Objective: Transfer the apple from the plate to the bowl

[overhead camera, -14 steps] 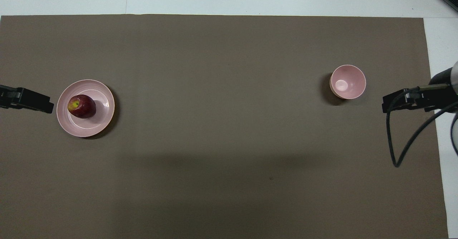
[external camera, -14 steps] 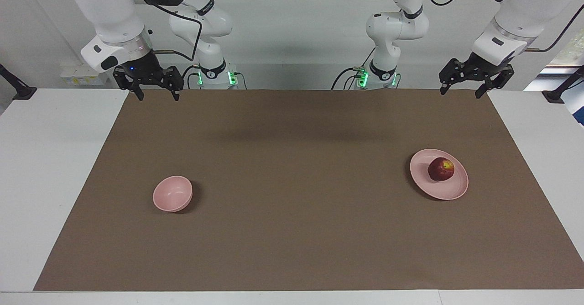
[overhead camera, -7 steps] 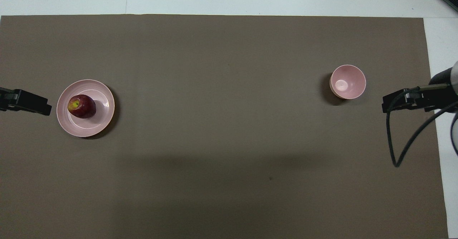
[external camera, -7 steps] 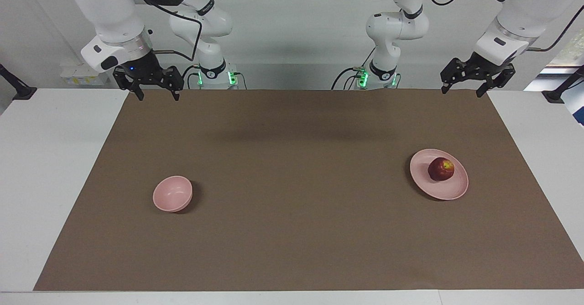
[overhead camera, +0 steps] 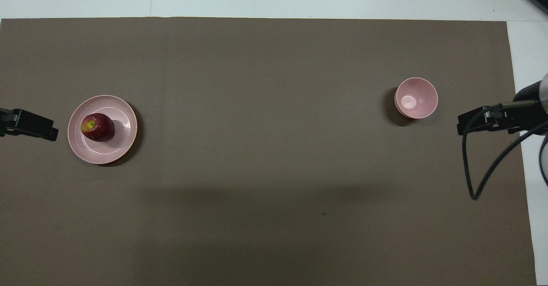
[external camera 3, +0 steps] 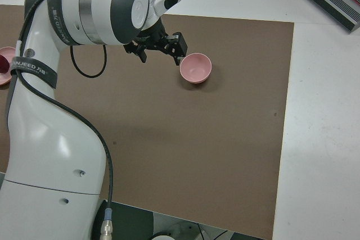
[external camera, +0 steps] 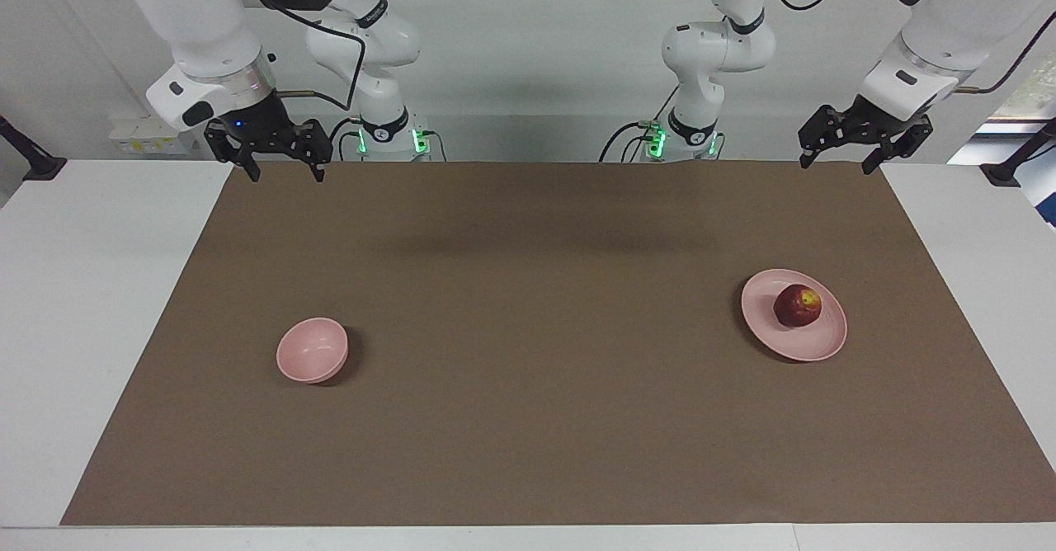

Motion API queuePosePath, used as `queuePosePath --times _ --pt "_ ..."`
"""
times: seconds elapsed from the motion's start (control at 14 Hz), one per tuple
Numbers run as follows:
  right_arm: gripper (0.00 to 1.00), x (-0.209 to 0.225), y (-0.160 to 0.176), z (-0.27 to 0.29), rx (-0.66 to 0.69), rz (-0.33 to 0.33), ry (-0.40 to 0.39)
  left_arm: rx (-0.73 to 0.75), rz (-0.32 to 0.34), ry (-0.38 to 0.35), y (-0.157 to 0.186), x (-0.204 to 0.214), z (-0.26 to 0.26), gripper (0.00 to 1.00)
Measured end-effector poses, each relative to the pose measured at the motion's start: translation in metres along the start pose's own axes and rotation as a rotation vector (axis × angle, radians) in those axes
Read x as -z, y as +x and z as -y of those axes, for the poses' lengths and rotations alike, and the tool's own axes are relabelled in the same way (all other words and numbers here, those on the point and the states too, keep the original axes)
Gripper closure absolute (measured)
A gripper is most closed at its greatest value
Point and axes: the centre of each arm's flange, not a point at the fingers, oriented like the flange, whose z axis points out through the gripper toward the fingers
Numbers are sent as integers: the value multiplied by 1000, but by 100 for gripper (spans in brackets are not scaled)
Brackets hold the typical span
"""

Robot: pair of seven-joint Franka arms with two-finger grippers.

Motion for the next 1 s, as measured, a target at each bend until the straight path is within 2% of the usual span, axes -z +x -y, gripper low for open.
queuePosePath --times 0.29,0.57,1.0 --pt "0 0 0 0 0 0 0 39 14 -6 7 -15 24 0" --pt "0 0 0 0 0 0 0 53 6 -7 31 -42 40 0" --pt "0 0 0 0 0 0 0 55 -55 2 68 -121 57 0"
